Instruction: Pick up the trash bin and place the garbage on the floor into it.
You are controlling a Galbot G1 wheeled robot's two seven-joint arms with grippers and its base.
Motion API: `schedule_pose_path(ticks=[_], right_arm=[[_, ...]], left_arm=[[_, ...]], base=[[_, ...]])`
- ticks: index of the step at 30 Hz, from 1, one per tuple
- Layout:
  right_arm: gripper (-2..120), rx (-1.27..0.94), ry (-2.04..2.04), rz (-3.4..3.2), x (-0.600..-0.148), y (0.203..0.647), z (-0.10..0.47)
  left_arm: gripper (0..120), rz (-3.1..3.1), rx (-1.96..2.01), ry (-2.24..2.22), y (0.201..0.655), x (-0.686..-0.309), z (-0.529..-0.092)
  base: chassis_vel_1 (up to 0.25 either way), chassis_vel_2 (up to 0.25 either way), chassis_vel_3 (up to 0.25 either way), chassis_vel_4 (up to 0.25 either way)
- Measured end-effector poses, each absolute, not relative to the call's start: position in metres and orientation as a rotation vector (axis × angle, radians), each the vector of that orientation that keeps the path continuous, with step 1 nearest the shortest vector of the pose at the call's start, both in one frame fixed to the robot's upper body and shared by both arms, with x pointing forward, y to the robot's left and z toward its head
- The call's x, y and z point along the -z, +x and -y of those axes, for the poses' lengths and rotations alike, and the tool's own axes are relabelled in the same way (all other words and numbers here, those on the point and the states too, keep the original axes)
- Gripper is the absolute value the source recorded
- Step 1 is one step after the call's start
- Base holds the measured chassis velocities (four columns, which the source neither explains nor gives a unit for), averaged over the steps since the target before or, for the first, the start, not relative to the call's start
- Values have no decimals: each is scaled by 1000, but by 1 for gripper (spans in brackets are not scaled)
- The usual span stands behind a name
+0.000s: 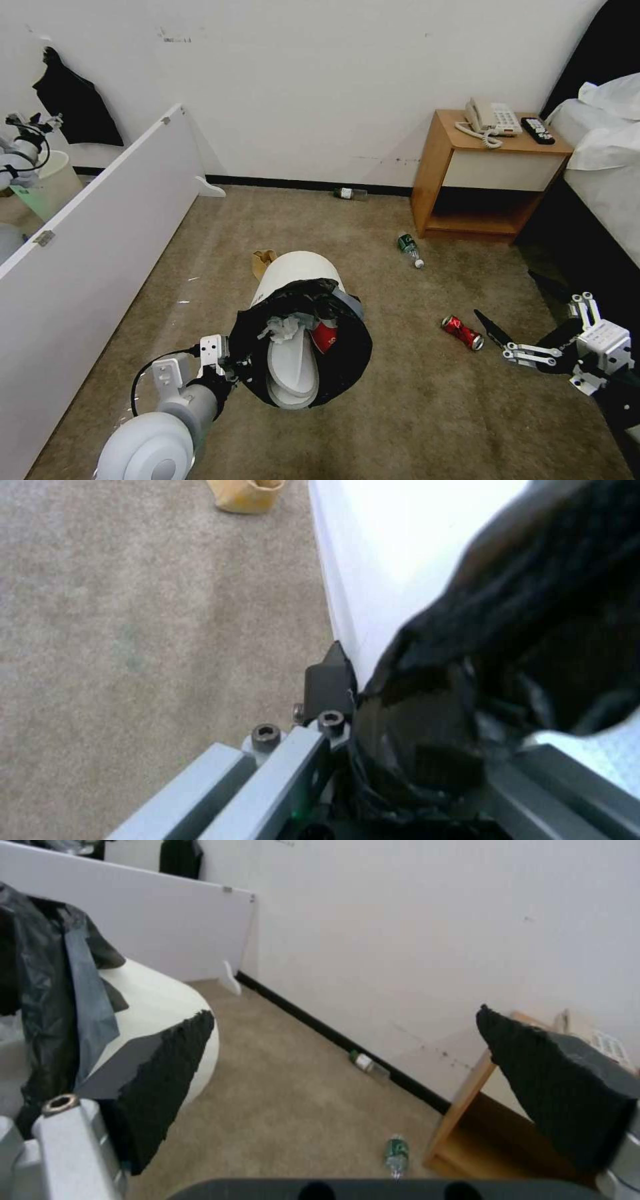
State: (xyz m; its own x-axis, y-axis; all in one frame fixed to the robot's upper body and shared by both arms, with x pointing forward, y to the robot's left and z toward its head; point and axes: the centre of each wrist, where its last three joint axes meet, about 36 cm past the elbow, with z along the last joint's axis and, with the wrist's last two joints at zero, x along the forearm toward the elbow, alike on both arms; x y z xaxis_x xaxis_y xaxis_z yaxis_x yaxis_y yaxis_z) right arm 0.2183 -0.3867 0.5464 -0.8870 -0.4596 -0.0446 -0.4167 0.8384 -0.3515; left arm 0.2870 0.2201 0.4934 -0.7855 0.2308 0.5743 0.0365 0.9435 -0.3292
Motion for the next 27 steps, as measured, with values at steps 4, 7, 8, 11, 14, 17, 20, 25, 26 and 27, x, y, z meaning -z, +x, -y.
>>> schedule_pose_path(ticks=[4,7,8,11,14,17,20,25,26,27], right_arm=[[100,501,-684,-2891,-546,217,386],[100,498,-681,-2891,-546,216,386],[100,498,-681,-2891,-546,216,386],[100,496,-682,-2890,-545,215,386],[100,495,-683,-2889,-545,215,386],[100,496,-681,-2887,-546,215,387],[100,497,-677,-2884,-546,214,387],[100,494,-673,-2883,-546,213,387],[100,492,-673,-2883,-546,213,387],[100,490,-674,-2884,-546,213,387]], left_arm=[[0,2457,-390,-196,288,-494,-220],[0,2460,-380,-191,288,-493,-220],[0,2460,-380,-191,288,-493,-220],[0,2458,-369,-174,288,-492,-220],[0,2456,-369,-168,287,-491,-219],[0,2455,-378,-166,288,-491,-219],[0,2450,-391,-164,288,-491,-219],[0,2449,-393,-154,288,-492,-219],[0,2449,-393,-152,288,-492,-219],[0,2449,-395,-151,288,-491,-219]], base=[[0,0,0,0],[0,0,0,0],[0,0,0,0],[0,0,0,0],[0,0,0,0],[0,0,0,0],[0,0,0,0],[0,0,0,0],[0,0,0,0],[0,0,0,0]])
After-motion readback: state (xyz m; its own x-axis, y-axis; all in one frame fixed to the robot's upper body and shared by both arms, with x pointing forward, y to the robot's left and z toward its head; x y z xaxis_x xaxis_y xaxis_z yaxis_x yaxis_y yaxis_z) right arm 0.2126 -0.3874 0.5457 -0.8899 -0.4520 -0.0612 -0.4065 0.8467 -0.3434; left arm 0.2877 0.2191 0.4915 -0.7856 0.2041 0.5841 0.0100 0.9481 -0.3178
